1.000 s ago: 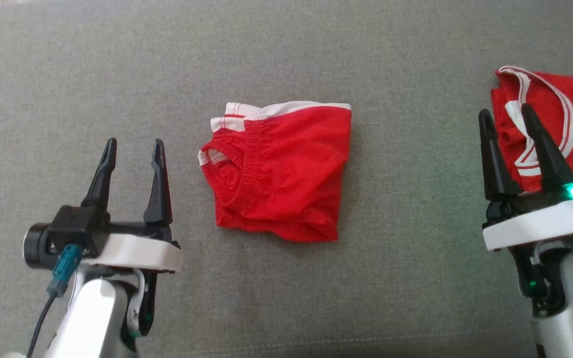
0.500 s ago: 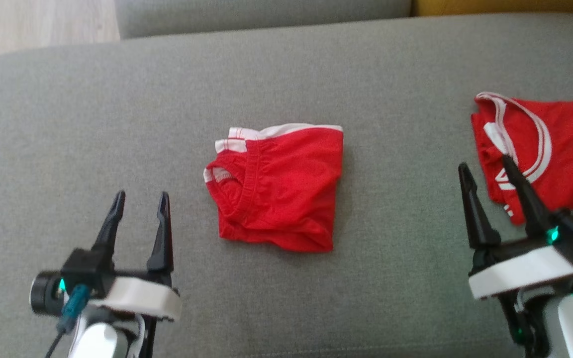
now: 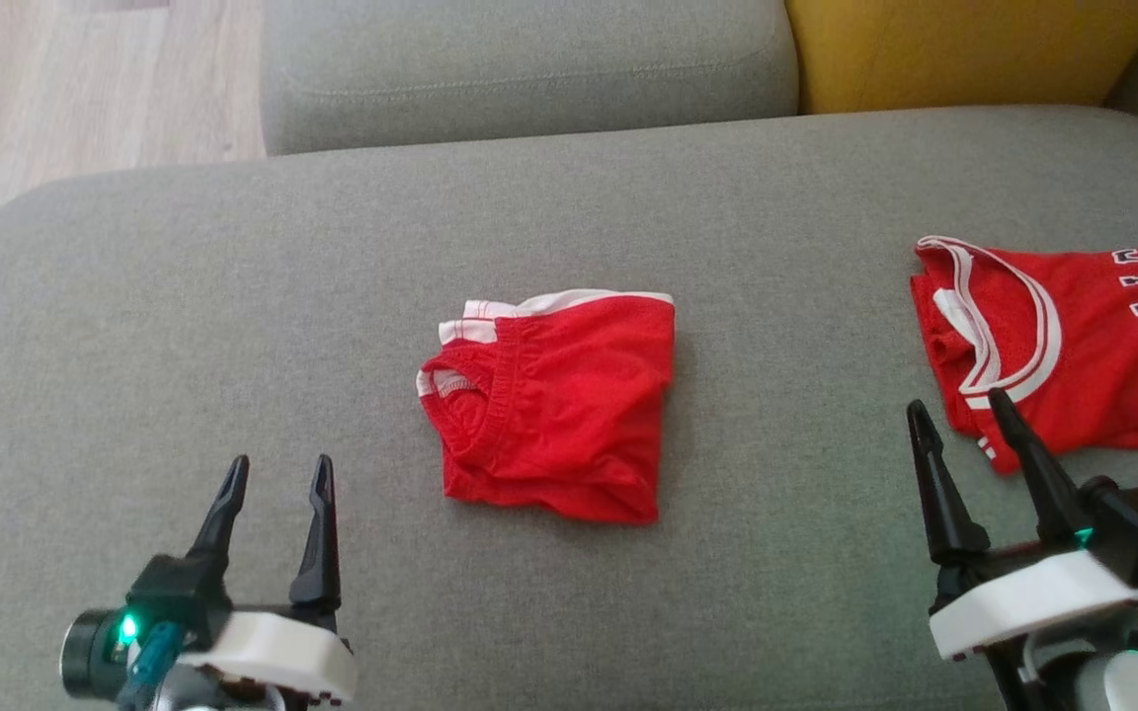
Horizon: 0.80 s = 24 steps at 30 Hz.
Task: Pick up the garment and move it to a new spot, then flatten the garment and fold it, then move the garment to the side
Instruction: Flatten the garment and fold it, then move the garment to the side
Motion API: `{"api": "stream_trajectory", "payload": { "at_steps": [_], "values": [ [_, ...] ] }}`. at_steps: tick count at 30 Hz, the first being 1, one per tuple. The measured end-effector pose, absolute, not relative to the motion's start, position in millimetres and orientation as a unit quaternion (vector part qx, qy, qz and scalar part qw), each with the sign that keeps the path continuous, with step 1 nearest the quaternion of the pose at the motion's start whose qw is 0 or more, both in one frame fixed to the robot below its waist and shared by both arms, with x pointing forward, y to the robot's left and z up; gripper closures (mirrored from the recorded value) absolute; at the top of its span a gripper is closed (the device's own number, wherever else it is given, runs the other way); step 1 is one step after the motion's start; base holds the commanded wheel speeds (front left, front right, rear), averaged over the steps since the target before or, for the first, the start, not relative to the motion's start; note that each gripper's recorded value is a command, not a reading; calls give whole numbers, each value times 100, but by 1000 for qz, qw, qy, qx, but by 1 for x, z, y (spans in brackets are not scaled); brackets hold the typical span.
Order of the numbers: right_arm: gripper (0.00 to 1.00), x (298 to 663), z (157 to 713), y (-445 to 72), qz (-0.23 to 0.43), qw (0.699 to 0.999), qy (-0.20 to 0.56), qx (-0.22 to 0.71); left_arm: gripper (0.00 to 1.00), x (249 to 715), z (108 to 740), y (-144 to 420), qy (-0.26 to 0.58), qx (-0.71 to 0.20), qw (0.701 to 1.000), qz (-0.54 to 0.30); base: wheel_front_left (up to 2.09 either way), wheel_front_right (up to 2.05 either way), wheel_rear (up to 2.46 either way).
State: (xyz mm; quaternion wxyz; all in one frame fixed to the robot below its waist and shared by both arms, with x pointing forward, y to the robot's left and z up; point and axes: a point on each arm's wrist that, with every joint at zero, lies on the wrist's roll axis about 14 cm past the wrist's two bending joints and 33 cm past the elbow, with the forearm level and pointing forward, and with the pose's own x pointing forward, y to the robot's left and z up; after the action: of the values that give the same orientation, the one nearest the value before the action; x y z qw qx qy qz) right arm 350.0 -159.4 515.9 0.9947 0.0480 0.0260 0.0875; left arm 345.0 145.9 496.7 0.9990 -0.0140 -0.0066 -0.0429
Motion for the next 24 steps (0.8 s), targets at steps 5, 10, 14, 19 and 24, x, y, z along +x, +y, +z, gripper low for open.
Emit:
{"api": "stream_trajectory", "payload": {
  "at_steps": [5, 10, 14, 19, 24],
  "values": [
    [0, 349, 517, -160, 87, 995, 26, 48, 0, 342, 498, 145, -6, -15, 999, -43, 0, 0, 0],
    [0, 348, 518, -160, 86, 995, 29, 47, 0, 341, 498, 146, -5, -13, 999, -41, 0, 0, 0],
    [0, 346, 515, -161, 86, 995, 34, 47, 0, 341, 500, 144, -8, -15, 999, -42, 0, 0, 0],
    [0, 347, 513, -160, 87, 994, 39, 47, 0, 341, 499, 146, -6, -16, 999, -38, 0, 0, 0],
    [0, 347, 512, -159, 87, 994, 41, 47, 0, 341, 498, 144, -4, -17, 999, -38, 0, 0, 0]
  ]
}}
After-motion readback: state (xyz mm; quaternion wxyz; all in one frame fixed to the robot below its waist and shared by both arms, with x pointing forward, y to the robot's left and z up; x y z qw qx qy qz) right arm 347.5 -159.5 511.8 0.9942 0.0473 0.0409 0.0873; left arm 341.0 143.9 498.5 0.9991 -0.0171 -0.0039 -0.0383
